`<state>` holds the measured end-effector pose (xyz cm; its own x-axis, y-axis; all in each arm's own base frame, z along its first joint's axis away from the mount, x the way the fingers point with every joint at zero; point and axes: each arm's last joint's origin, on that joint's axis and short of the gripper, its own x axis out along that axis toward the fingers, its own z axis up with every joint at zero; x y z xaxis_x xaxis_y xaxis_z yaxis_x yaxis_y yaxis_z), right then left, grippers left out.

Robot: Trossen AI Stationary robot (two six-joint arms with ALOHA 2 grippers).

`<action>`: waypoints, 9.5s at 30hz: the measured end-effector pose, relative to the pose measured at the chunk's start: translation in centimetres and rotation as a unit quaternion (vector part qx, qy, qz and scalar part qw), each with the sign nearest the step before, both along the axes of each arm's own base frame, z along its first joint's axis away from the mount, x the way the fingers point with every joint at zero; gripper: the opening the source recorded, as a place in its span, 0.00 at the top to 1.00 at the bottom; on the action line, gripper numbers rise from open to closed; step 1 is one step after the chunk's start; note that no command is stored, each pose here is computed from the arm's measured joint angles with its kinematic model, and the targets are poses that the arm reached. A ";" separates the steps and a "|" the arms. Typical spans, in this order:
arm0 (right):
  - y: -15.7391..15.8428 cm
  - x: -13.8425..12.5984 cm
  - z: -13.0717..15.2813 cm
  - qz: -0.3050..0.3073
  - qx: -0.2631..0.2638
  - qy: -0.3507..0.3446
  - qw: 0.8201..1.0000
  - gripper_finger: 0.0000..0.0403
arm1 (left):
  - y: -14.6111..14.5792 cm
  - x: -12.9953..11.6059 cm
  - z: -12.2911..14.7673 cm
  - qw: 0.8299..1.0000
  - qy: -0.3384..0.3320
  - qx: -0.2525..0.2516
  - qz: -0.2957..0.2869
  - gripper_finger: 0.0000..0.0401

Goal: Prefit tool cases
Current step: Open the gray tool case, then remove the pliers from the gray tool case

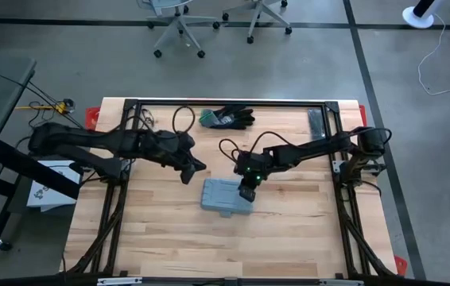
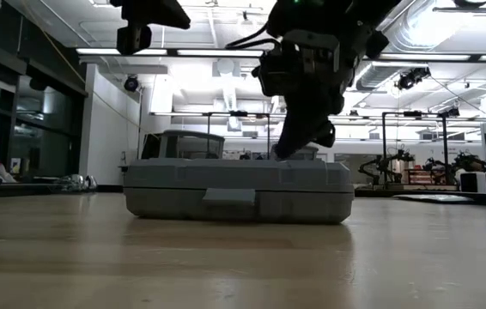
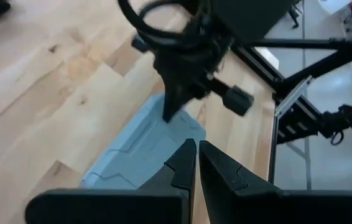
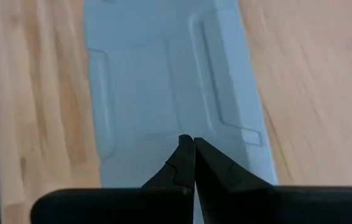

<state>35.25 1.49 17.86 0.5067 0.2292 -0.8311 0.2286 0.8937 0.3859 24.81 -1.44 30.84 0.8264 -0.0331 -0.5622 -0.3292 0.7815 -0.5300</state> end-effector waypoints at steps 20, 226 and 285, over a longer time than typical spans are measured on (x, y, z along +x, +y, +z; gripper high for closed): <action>-6.8 -2.4 1.4 -0.192 -0.136 0.057 0.970 1.00 | -0.7 1.3 -1.7 0.999 0.035 0.023 0.017 0.96; 0.3 -7.0 -1.9 -0.292 0.095 -0.063 0.950 1.00 | 2.1 1.2 -17.5 0.980 0.185 -0.063 0.046 0.96; 0.4 -7.1 -2.0 -0.249 0.077 -0.057 0.964 1.00 | -6.4 4.2 -16.9 0.977 0.156 -0.138 -0.048 1.00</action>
<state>28.12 1.88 15.86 0.6716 0.0507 -0.7391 0.5627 0.6141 0.5534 28.98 -7.88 13.95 0.6019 -0.2875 -0.7450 -0.4413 0.6577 -0.6104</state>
